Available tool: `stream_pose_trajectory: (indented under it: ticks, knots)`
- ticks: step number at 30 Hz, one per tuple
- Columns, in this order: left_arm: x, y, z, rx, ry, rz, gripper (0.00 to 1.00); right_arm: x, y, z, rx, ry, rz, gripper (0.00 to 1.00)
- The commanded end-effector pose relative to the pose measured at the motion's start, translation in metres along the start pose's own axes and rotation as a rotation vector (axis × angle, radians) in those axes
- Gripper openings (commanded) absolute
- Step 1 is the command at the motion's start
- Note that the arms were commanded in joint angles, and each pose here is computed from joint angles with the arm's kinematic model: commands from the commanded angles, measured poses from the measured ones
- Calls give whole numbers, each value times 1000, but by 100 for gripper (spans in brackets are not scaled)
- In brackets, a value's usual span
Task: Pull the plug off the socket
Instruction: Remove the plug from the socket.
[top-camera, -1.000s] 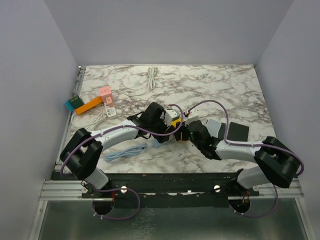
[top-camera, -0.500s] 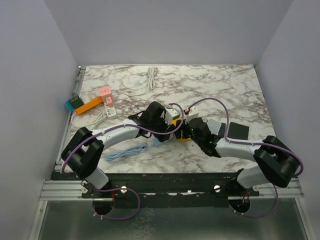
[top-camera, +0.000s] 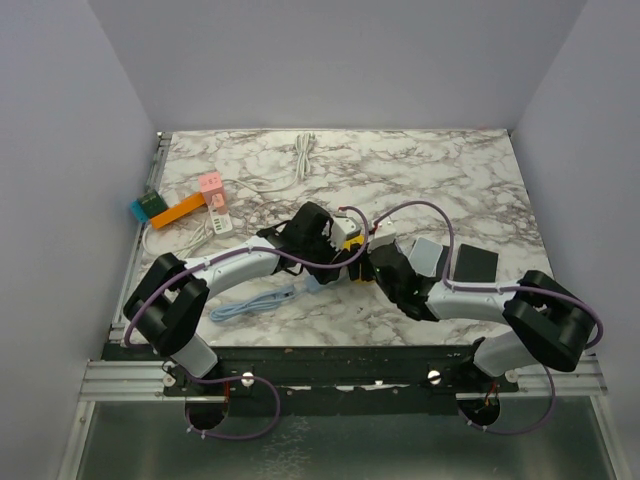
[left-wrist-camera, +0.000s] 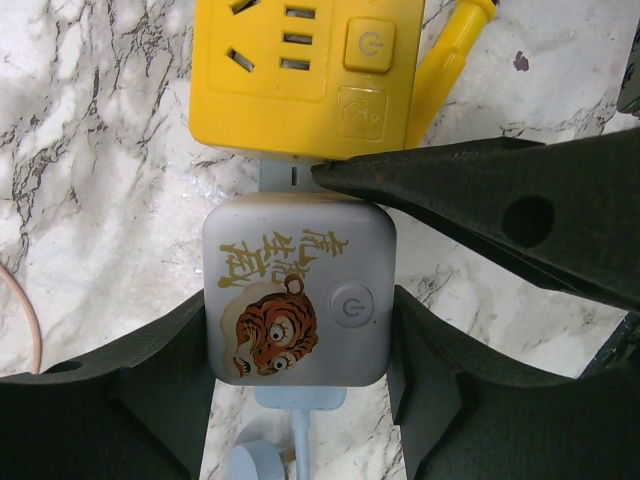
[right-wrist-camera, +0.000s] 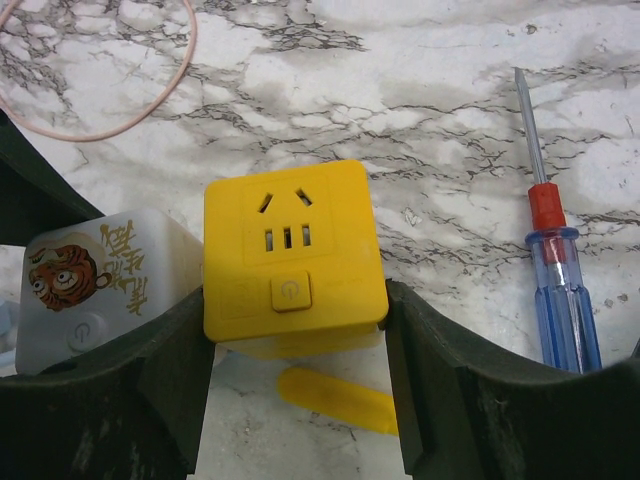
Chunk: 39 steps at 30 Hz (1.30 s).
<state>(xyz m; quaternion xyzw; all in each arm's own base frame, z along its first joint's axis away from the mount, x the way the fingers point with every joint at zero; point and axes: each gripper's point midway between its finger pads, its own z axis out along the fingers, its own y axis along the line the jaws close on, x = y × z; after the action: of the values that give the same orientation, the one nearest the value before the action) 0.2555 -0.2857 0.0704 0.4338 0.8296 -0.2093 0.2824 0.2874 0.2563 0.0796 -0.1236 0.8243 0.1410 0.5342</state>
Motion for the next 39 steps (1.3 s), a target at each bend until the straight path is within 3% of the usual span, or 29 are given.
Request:
stream_pose_trajectory:
  ticks: [1,10,19,32,39]
  knots:
    - [34,6,13,-42,119,-50,0,24,-2,-8,37,47,-19,1]
    - [40,4,17,-34,138,-46,0,15,-5,-13,46,18,77,1]
    - [46,-2,22,-35,168,-19,0,23,-31,-8,24,72,223,1]
    - [51,-2,26,-54,196,-12,0,24,-41,-6,54,86,134,1]
    - [50,-1,27,-62,197,-16,0,17,-32,-17,40,23,106,1]
